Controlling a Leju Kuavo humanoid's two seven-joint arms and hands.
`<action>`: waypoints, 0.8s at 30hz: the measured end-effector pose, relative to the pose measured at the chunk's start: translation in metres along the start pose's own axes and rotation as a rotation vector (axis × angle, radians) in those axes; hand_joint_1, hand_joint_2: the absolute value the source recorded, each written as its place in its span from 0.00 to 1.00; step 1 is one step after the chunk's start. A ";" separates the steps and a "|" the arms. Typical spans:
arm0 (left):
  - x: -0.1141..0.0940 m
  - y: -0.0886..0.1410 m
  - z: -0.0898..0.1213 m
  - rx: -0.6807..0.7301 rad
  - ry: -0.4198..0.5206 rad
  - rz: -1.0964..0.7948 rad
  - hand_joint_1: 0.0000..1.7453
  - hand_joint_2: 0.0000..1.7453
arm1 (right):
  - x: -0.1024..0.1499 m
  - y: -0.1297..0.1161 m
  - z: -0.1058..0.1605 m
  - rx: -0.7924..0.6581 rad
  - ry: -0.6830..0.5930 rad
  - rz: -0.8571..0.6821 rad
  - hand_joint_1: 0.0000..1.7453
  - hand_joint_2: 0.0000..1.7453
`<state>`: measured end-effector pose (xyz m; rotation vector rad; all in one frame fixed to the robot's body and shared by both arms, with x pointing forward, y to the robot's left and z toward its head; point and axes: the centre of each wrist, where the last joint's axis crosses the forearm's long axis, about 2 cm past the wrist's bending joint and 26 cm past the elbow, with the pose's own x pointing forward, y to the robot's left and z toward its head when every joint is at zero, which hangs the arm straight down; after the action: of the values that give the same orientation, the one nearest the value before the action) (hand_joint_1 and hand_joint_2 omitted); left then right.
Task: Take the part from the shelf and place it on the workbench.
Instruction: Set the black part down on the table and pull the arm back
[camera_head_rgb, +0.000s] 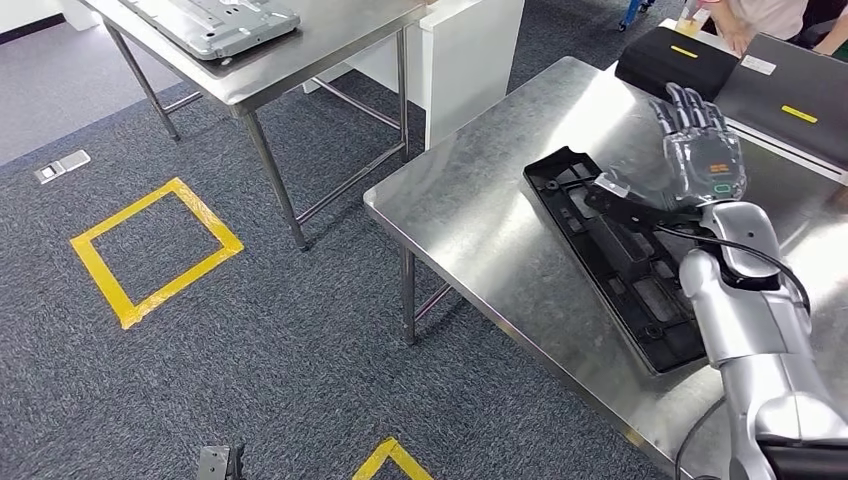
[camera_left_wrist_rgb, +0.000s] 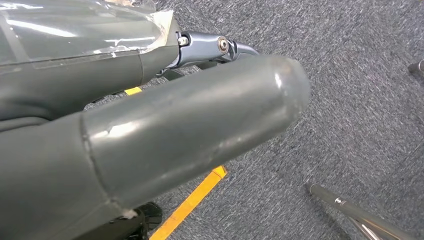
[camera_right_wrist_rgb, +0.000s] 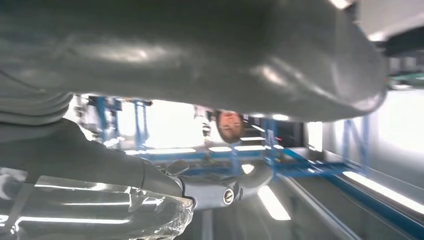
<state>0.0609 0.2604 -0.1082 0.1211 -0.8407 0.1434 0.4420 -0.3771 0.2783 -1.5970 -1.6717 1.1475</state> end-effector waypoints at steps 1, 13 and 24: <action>0.000 0.000 0.000 0.000 0.000 0.000 0.00 0.00 | 0.009 -0.002 -0.003 -0.008 -0.022 -0.006 0.00 0.00; 0.005 -0.001 -0.004 -0.001 -0.008 -0.012 0.00 0.00 | 0.124 -0.010 -0.017 -0.071 -0.287 -0.114 0.00 0.00; 0.009 -0.002 -0.007 -0.013 -0.007 -0.030 0.00 0.00 | 0.193 -0.004 0.000 -0.051 -0.431 -0.204 0.00 0.00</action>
<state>0.0726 0.2606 -0.1063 0.1220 -0.8465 0.1094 0.4124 -0.1883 0.2503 -1.2272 -2.0937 1.4206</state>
